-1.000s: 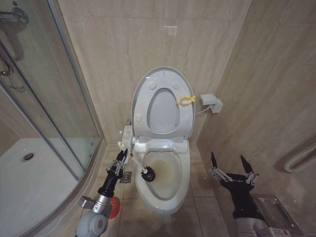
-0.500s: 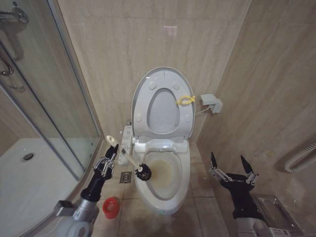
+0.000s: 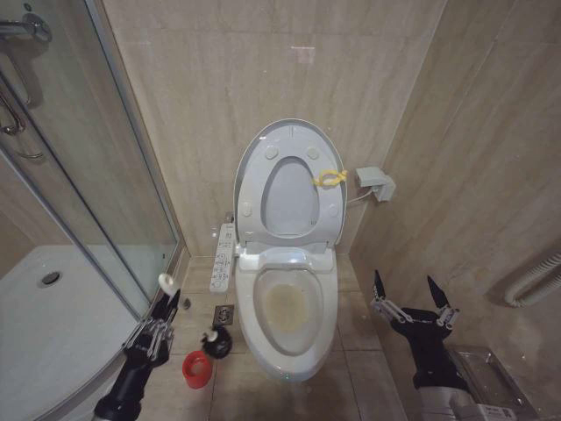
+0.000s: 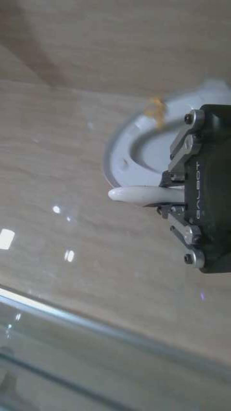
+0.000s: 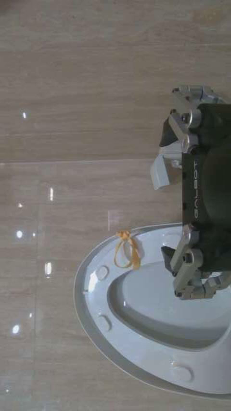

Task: Open the toilet lid, clean the toilet bowl with a toilet brush, close the toilet lid, and flush.

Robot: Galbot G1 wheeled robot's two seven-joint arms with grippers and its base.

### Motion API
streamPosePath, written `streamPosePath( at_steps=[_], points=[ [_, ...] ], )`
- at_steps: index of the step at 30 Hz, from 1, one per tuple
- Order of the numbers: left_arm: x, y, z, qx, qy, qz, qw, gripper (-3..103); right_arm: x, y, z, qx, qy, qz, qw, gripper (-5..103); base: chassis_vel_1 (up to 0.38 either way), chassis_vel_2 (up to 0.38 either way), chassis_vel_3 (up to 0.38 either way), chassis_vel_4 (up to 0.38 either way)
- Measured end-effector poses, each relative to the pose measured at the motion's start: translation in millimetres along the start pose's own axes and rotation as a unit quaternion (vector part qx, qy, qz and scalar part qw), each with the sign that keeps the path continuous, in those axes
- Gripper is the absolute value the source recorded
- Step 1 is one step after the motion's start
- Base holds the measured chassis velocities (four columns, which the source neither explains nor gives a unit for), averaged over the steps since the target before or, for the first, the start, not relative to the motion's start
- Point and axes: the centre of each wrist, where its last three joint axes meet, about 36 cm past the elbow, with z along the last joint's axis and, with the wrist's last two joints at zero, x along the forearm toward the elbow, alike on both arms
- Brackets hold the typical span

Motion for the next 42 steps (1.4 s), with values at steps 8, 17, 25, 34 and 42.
streamPosePath(
  at_steps=[8, 17, 25, 34, 42],
  points=[
    [32, 34.5, 38, -0.043, 0.030, -0.045, 0.9976, 17, 0, 0, 0, 0.000, 0.000, 0.000, 1.000, 100, 0.000, 0.000, 0.000, 0.000],
    [64, 95.3, 131, -0.073, 0.066, -0.046, 0.9941, 17, 0, 0, 0, 0.000, 0.000, 0.000, 1.000, 100, 0.000, 0.000, 0.000, 0.000],
    [55, 128.2, 195, -0.073, 0.058, -0.027, 0.9953, 17, 0, 0, 0, 0.000, 0.000, 0.000, 1.000, 100, 0.000, 0.000, 0.000, 0.000],
    [43, 140.3, 229, -0.059, 0.077, -0.015, 0.9951, 17, 0, 0, 0, 0.000, 0.000, 0.000, 1.000, 100, 0.000, 0.000, 0.000, 0.000],
    [41, 152.5, 243, -0.057, 0.096, -0.010, 0.9937, 17, 0, 0, 0, 0.000, 0.000, 0.000, 1.000, 100, 0.000, 0.000, 0.000, 0.000]
  ],
)
